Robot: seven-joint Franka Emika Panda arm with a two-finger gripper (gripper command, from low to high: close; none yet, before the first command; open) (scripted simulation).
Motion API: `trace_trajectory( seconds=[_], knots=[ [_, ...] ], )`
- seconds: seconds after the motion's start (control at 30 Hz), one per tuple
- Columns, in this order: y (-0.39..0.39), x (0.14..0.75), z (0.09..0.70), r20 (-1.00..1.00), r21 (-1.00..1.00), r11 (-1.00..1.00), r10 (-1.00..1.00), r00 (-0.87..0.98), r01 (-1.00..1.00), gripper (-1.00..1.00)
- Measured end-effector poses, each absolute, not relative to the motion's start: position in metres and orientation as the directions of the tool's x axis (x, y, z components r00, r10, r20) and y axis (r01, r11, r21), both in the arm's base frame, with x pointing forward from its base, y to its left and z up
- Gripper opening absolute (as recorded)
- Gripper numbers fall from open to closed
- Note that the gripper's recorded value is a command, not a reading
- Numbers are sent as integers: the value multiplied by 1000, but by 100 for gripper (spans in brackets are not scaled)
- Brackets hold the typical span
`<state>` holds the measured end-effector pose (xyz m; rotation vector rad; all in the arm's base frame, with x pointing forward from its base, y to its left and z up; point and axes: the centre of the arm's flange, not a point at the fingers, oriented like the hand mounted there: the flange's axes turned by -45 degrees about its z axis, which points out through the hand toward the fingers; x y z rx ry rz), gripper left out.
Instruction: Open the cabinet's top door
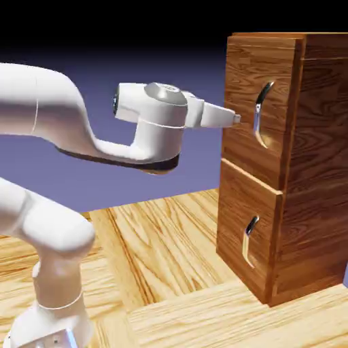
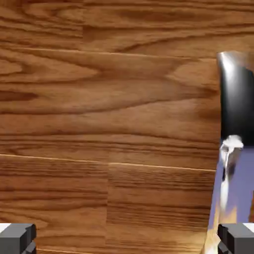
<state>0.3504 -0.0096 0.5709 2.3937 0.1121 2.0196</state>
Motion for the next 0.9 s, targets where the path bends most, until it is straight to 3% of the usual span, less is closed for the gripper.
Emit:
trace_trajectory(
  seconds=[0.53, 0.67, 0.7, 0.9],
  knots=[
    [-69, 362, 555, 1000, 0, -997, 0, 0, 72, 100],
    [-67, 403, 555, 1000, -1, -997, -1, 1, 72, 100],
    [-65, 412, 555, 1000, 1, -997, 1, 0, 72, -100],
    [-54, 393, 555, 1000, 1, -1000, 1, 0, -11, -100]
  ],
)
